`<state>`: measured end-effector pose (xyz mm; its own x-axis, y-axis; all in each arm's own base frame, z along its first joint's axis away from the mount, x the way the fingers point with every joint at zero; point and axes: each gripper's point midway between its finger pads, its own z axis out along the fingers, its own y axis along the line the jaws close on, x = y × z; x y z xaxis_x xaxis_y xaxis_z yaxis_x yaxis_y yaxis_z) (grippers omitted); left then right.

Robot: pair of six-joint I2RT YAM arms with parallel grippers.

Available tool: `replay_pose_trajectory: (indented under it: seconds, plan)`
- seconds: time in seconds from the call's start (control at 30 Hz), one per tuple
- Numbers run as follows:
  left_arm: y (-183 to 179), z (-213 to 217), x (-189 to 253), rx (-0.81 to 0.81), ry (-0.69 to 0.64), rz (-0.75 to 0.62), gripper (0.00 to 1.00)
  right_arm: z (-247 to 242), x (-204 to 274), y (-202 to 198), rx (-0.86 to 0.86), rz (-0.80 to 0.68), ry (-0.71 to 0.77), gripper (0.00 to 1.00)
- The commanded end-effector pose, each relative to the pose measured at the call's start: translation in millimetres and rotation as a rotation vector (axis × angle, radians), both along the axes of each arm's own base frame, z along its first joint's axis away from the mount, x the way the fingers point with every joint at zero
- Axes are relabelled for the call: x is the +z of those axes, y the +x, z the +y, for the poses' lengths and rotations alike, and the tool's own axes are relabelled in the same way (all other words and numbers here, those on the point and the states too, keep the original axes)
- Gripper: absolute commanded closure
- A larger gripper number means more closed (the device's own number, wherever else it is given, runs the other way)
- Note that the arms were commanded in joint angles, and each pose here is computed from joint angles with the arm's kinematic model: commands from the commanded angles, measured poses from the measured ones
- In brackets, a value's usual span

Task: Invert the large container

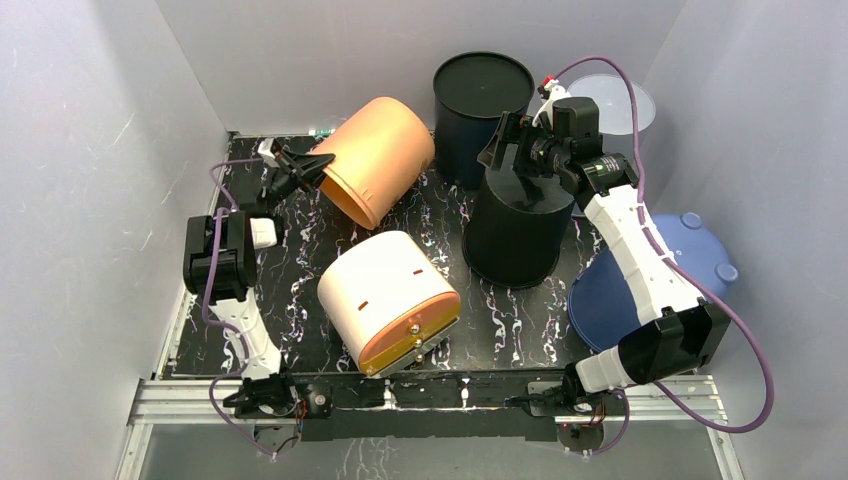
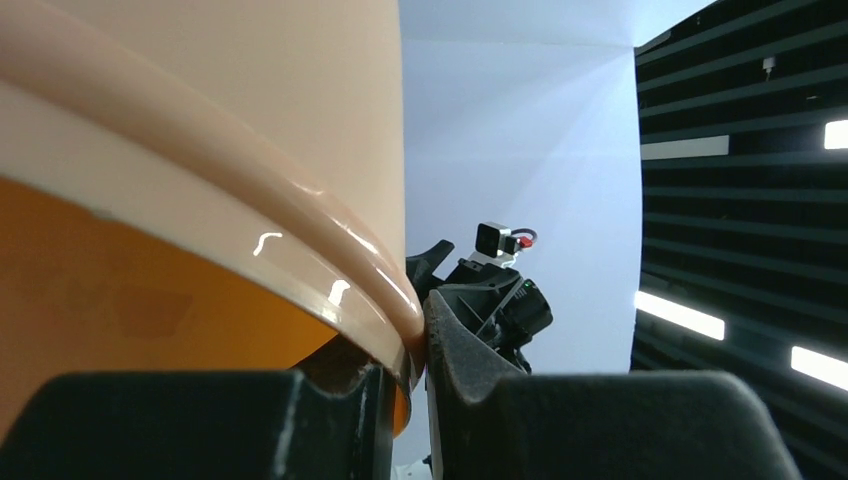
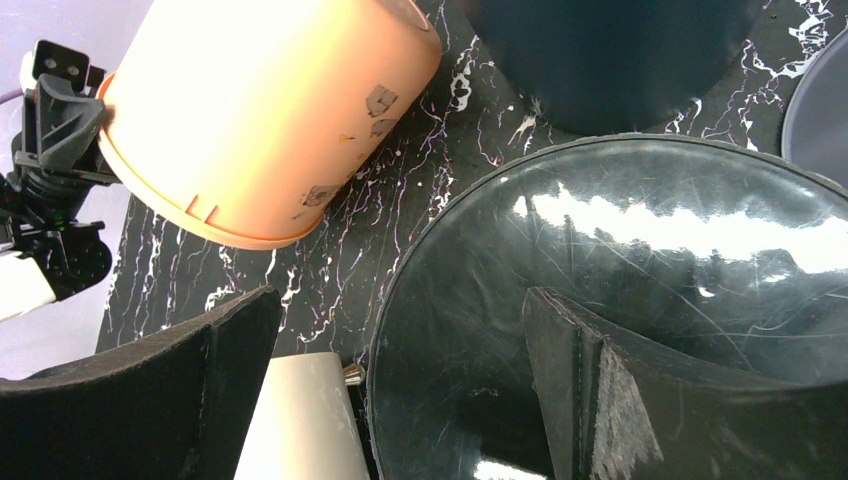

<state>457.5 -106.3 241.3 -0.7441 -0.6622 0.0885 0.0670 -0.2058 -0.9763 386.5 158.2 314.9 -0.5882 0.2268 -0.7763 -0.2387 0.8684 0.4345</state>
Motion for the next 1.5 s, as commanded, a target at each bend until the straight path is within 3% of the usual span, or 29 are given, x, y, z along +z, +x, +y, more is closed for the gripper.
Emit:
replay_pose_trajectory:
  seconds: [0.0,0.33,0.57,1.0,1.47]
  plan:
    - [-40,12,16,-0.023,0.040,-0.188,1.00,1,8,-4,0.018,-0.016,0.000,0.08]
    - [-77,26,-70,-0.027,0.092,0.007,1.00,24,18,-4,0.074,-0.023,0.057,0.03]
    - [-98,21,-98,-0.030,0.136,0.074,1.00,31,18,0,0.088,-0.015,0.054,0.02]
    - [-113,25,-134,-0.002,0.445,0.212,1.00,34,13,0,0.091,0.000,0.058,0.02]
    - [-122,34,-164,0.026,0.430,0.263,1.00,33,8,-2,0.088,0.005,0.058,0.02]
